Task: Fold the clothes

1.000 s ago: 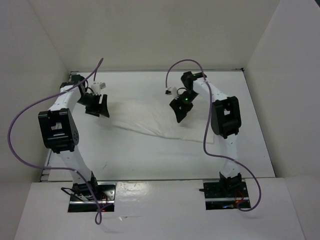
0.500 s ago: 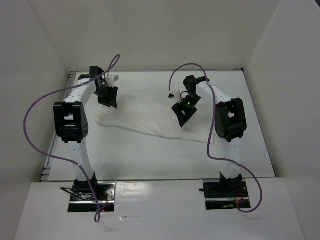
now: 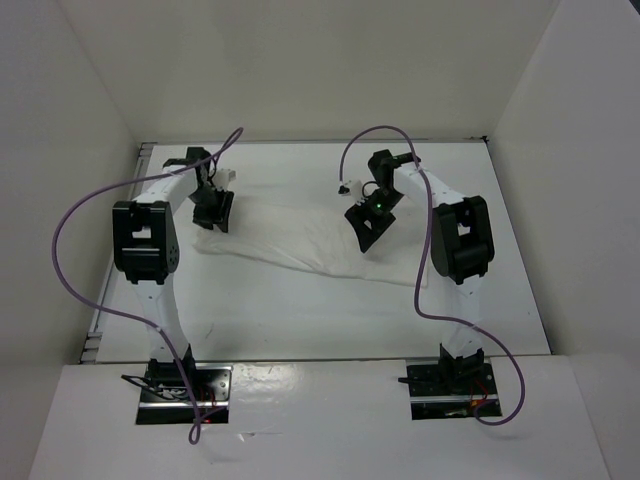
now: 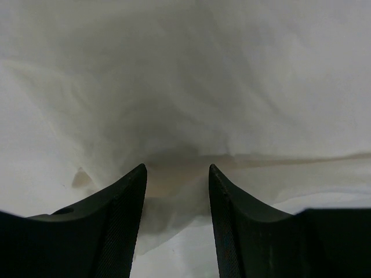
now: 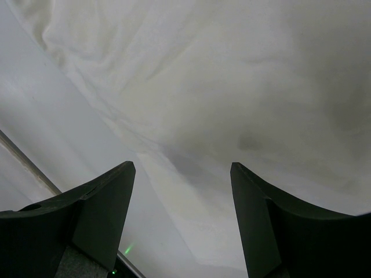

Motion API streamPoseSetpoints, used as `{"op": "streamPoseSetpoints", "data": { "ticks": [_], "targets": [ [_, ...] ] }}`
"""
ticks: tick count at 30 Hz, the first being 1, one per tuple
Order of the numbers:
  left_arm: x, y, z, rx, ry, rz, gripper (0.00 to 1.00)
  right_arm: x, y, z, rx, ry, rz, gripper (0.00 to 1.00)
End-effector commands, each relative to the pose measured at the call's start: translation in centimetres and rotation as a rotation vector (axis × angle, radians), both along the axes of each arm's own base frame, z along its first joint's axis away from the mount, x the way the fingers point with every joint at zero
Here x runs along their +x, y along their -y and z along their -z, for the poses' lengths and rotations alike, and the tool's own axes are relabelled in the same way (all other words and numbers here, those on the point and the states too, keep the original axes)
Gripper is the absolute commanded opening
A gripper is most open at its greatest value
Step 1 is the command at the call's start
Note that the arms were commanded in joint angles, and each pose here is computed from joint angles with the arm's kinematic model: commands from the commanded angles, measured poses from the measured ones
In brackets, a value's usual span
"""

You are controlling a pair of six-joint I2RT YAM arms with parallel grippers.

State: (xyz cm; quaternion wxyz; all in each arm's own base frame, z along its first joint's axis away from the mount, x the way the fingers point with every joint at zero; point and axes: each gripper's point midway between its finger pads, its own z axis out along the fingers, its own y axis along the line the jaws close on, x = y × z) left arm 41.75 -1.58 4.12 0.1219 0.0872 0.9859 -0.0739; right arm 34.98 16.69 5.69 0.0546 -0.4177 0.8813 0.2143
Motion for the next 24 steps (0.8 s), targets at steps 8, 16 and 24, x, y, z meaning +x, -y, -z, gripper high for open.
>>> {"op": "streamPoseSetpoints", "data": {
  "ticks": [8,16,24],
  "targets": [
    [-5.2,-1.0,-1.3,0.057,-0.104,-0.034,0.54,1.4,-0.6,-2.3,0.044,0.073,0.008,0.75],
    [-9.9,-0.7,-2.2,0.042,-0.191,0.0,0.54,1.8,-0.9,-2.0,0.053,0.073,-0.001,0.75],
    [-13.8,-1.2,0.0,0.07,-0.296,0.009,0.54,1.8,-1.0,-1.8,0.057,0.058,-0.01,0.75]
  ]
}}
